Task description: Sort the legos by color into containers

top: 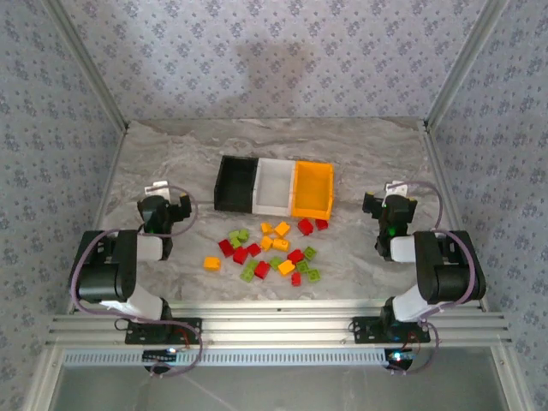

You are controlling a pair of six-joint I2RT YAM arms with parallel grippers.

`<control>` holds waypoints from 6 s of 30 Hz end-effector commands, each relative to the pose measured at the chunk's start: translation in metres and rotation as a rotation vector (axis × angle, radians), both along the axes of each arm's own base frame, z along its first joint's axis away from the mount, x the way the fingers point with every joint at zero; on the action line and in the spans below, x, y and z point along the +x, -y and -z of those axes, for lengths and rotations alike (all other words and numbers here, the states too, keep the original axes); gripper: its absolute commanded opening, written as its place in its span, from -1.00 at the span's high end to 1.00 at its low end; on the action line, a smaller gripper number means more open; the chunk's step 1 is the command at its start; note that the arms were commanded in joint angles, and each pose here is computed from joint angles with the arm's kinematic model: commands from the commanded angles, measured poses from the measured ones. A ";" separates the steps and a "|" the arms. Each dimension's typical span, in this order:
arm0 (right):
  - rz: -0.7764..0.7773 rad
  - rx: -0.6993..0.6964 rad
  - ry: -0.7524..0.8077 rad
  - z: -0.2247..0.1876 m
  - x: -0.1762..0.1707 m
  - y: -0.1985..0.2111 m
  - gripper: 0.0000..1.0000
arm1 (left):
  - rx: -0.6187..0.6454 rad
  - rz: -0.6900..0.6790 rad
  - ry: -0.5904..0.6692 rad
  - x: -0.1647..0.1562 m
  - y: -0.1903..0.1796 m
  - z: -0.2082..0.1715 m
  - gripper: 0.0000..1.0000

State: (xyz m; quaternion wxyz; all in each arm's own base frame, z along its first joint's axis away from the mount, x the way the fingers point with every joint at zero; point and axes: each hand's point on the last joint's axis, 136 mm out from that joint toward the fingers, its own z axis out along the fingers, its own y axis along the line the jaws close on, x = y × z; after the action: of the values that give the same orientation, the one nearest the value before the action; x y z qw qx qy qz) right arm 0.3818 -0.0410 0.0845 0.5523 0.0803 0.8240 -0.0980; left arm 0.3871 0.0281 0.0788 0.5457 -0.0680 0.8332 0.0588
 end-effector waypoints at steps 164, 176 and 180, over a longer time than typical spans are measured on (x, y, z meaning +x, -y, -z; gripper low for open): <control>-0.251 0.314 -0.658 -0.036 0.028 -0.244 -0.26 | -0.761 0.107 -0.521 -0.165 0.145 -0.030 -0.99; -0.169 0.378 -0.651 -0.042 -0.043 -0.197 -0.24 | -0.772 0.127 -0.523 -0.162 0.150 -0.029 -0.99; -0.127 0.363 -0.707 -0.018 -0.059 -0.182 -0.03 | -0.769 0.118 -0.539 -0.163 0.150 -0.024 -0.99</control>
State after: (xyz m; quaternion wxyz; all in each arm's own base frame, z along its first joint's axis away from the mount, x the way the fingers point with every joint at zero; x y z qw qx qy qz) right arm 0.3402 0.1538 0.1287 0.2582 0.0710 0.9598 0.0836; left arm 0.2195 -0.1149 0.0902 0.2392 -0.2156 0.9116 -0.2556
